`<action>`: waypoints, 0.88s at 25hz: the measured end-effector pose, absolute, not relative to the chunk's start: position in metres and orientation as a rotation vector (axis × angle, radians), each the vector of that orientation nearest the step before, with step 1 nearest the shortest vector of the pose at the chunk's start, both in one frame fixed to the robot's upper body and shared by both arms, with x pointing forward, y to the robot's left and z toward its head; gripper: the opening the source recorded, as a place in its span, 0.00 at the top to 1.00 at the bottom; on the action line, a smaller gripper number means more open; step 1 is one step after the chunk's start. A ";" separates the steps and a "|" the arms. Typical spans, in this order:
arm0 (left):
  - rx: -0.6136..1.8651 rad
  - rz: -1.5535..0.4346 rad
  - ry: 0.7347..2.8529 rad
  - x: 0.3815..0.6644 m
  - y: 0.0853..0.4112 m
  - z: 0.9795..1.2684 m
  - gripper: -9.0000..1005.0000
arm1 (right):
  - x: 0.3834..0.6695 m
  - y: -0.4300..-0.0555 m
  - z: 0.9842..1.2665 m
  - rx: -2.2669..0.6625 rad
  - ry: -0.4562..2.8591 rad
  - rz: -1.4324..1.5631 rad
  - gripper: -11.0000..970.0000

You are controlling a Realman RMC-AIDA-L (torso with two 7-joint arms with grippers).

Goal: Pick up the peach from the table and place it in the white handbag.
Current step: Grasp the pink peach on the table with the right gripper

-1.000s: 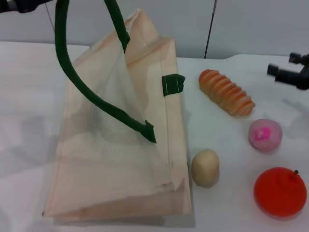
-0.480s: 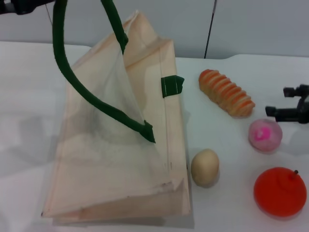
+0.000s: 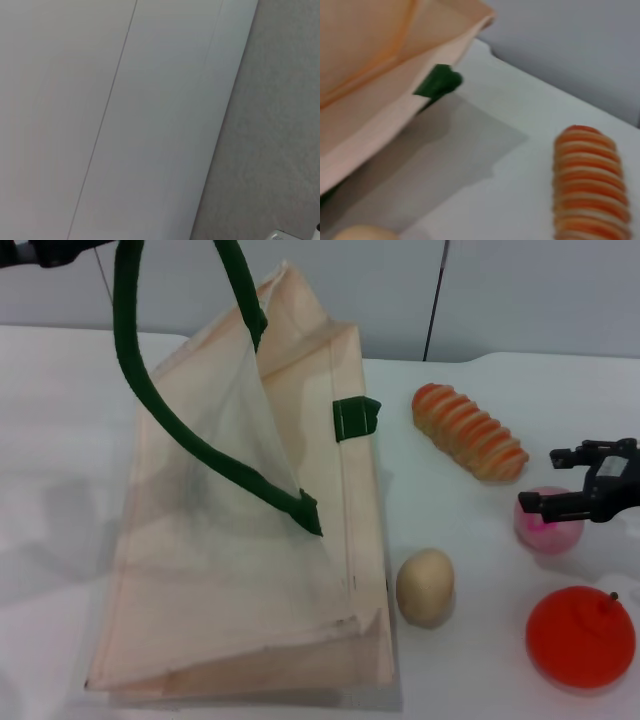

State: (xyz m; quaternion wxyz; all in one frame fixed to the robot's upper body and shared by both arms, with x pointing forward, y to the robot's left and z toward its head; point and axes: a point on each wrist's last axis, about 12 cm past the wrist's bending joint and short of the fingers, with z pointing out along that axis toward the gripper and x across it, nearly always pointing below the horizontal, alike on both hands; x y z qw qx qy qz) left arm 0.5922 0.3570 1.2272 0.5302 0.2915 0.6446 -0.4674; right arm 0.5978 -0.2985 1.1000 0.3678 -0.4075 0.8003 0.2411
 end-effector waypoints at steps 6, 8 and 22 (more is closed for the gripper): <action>0.699 -1.118 1.536 0.593 0.356 1.228 0.85 | 0.602 -0.297 1.096 -1.036 2.112 0.578 0.15; 0.699 -1.119 1.534 0.593 0.355 1.228 0.85 | 0.606 -0.292 1.091 -1.041 2.146 0.544 0.15; 0.692 -1.121 1.534 0.592 0.356 1.227 0.85 | 0.604 -0.294 1.084 -1.062 2.209 0.511 0.15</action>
